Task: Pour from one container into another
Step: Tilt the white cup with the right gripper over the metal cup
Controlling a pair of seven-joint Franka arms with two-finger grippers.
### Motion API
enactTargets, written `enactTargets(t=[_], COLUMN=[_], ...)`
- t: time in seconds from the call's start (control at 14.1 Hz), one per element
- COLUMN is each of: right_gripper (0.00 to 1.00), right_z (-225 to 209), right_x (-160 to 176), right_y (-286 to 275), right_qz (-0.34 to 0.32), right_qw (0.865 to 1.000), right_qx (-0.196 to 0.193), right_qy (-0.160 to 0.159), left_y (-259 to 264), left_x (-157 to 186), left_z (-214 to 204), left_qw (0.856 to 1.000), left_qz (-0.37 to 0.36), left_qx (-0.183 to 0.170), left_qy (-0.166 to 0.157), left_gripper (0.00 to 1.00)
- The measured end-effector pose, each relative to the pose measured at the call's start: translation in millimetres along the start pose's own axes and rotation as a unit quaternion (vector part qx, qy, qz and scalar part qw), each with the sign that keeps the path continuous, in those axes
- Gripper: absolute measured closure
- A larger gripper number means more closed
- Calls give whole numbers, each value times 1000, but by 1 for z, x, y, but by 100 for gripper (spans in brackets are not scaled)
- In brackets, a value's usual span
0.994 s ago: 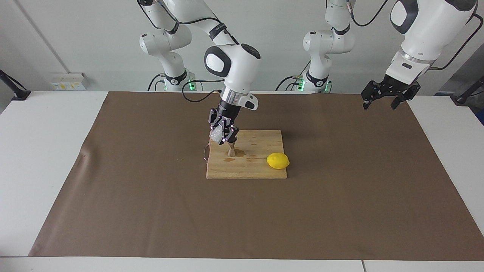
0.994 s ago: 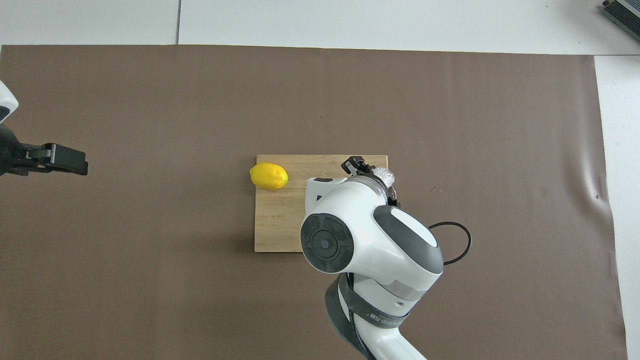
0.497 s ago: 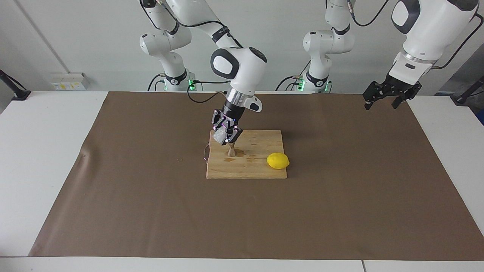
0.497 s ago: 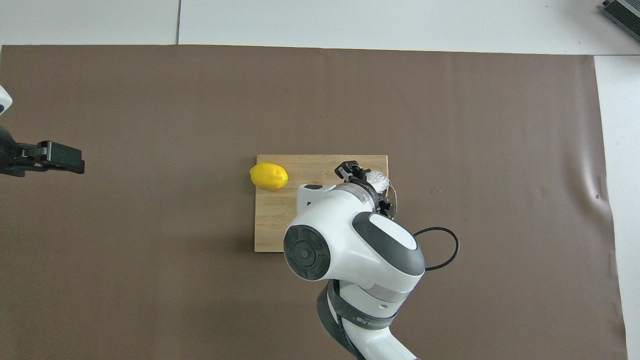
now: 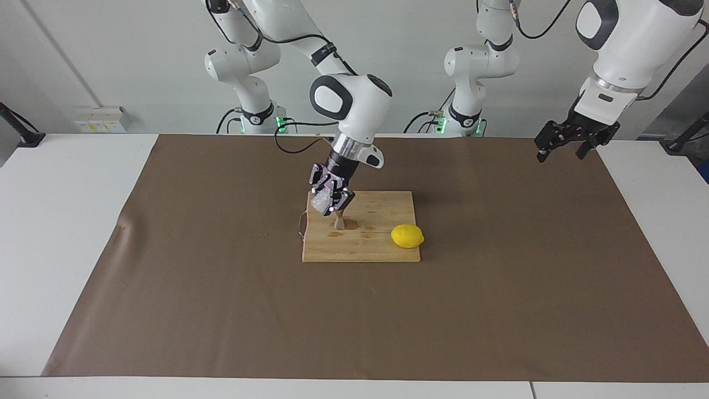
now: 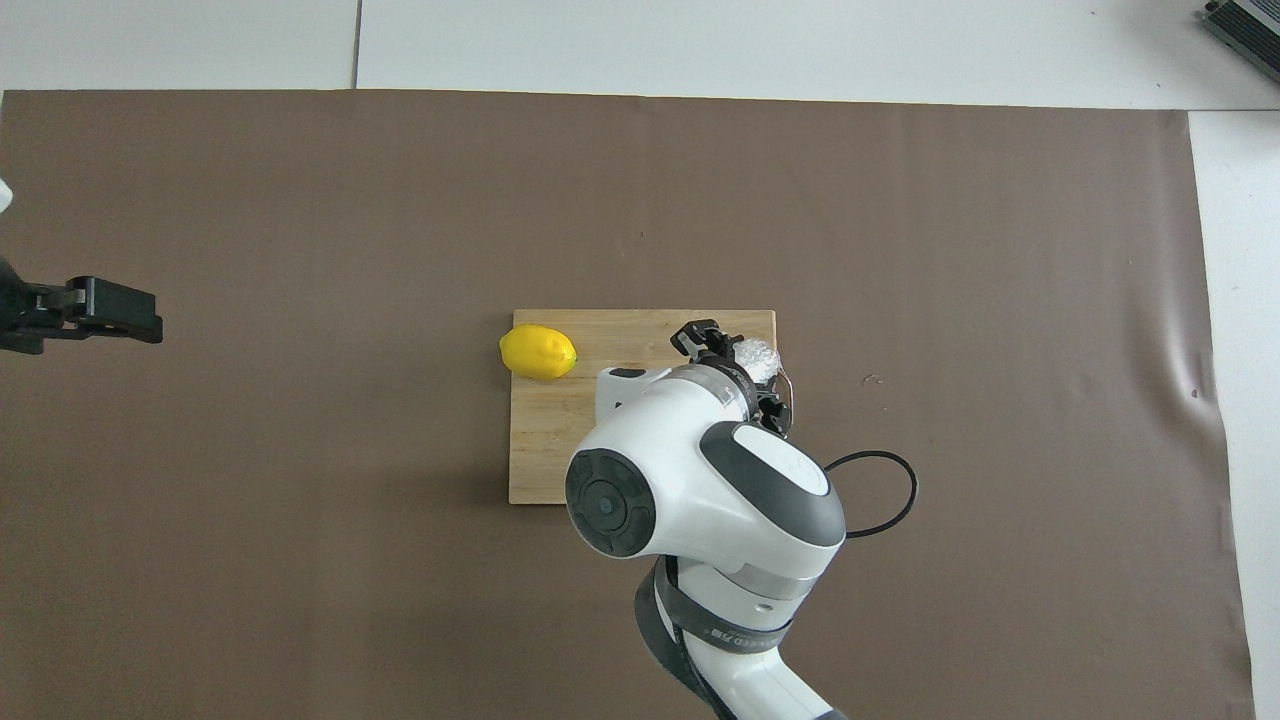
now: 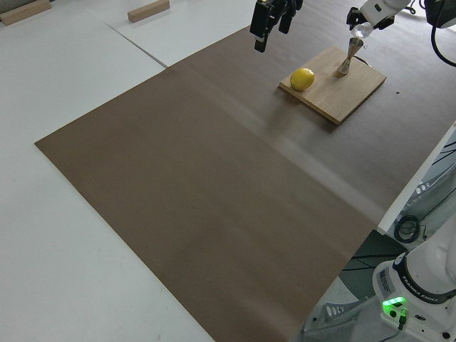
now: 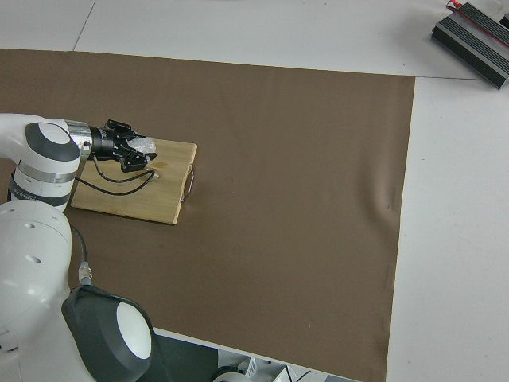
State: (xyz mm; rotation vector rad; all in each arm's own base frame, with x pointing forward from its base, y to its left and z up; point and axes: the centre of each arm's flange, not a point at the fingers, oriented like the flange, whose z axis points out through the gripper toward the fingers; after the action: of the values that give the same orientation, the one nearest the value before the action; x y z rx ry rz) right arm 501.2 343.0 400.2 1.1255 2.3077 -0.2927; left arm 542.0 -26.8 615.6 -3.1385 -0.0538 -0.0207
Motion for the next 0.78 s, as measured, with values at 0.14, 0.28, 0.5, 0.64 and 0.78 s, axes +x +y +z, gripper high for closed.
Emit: enactTargets(t=[0.14, 0.28, 0.5, 0.64, 0.78], right_gripper=[48, 48, 48, 48, 48], right_z=[-1, -4, -13, -20, -25], right_x=[-1, -4, -9, -14, -17], right_y=[1, 2, 4, 4, 5], right_qz=[1, 4, 12, 20, 29], right_qw=[1000, 1000, 1000, 1000, 999], right_qx=[-1, 0, -6, -10, -11], right_qy=[0, -2, 1, 6, 16], left_y=[0, -1, 0, 0, 0], left_x=[0, -1, -1, -1, -2], left_z=[2, 7, 8, 8, 8], left_qw=[1000, 1000, 1000, 1000, 1000], left_qz=[0, -1, -1, -1, 0], left_qx=[0, 1, 1, 1, 1], left_qy=[-3, -7, -10, -9, -9], left_gripper=[0, 0, 0, 0, 0])
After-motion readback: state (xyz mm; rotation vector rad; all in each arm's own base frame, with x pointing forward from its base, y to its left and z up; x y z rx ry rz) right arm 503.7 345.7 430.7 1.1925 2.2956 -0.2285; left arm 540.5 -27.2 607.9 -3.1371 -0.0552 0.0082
